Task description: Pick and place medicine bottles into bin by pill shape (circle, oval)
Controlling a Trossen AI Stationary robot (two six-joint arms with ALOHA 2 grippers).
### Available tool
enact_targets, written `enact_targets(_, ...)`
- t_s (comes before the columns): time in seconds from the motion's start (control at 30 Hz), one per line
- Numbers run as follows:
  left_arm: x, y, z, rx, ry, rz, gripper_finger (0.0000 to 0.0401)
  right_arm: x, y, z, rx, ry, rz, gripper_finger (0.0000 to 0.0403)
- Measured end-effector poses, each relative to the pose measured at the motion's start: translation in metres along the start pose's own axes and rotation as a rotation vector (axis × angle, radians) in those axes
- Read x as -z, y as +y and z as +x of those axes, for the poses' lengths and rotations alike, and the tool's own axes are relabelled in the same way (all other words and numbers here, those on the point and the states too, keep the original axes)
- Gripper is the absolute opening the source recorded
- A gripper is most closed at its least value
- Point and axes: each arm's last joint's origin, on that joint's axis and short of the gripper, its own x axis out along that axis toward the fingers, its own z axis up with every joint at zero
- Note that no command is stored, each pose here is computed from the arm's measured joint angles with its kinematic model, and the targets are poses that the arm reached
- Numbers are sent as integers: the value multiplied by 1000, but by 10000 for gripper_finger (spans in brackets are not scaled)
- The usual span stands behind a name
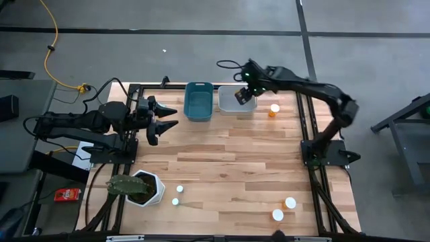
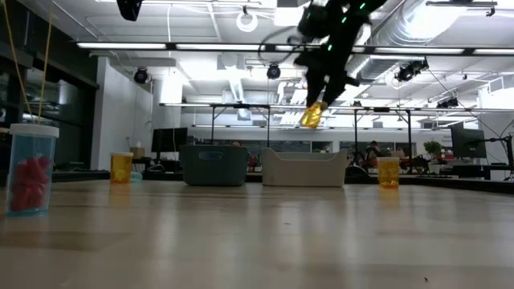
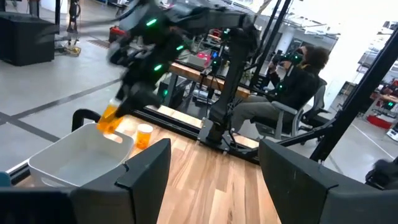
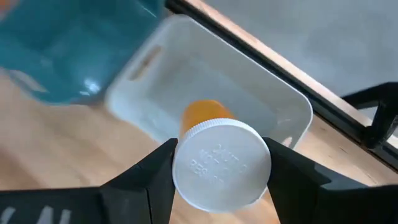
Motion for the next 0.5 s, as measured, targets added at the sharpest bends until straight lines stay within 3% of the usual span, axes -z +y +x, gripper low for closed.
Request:
enact_targets(0.27, 0, 0, 0, 0, 0, -4, 232, -20, -13, 75, 85, 151, 96, 193)
enact_targets(0.5, 0, 0, 0, 3, 0, -26, 232, -21, -22, 109, 149, 239, 284, 193)
